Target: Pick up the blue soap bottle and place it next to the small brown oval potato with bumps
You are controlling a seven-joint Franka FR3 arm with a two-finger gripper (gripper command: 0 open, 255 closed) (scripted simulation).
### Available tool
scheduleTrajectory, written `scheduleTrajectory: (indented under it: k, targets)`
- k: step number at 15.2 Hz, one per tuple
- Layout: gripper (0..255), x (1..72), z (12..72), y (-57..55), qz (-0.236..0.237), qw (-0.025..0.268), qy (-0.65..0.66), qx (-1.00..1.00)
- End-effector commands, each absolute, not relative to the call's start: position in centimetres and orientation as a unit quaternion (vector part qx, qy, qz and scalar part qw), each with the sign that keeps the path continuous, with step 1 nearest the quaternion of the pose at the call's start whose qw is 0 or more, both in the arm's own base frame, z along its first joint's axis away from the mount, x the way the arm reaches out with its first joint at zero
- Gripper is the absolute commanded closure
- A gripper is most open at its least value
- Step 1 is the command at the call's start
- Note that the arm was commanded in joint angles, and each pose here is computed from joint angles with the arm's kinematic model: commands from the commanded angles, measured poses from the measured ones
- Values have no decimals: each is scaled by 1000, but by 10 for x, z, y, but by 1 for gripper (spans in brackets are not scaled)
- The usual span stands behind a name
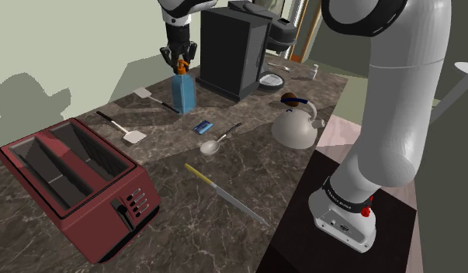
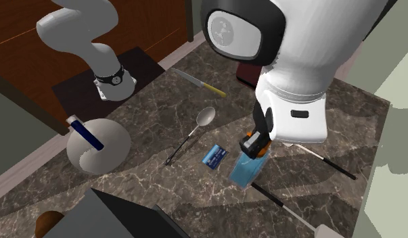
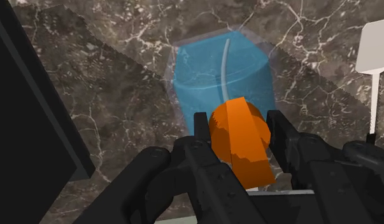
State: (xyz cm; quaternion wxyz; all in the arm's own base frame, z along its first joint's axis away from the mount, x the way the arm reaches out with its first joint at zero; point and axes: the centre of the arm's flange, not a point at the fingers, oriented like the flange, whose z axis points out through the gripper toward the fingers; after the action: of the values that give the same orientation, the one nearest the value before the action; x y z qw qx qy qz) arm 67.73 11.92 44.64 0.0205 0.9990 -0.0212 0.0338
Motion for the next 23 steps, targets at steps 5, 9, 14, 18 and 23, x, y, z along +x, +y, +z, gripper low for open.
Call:
scheduleTrajectory:
  k: [5, 9, 14, 18, 23]
  targets:
    - [255, 677, 478, 118, 34, 20, -21, 999]
    - [255, 677, 499, 118, 34, 20, -21, 999]
    - [255, 677, 525, 118, 34, 20, -21, 999]
    - [255, 677, 547, 118, 34, 20, -21, 999]
    - [255, 648, 561, 76, 34, 20, -21, 999]
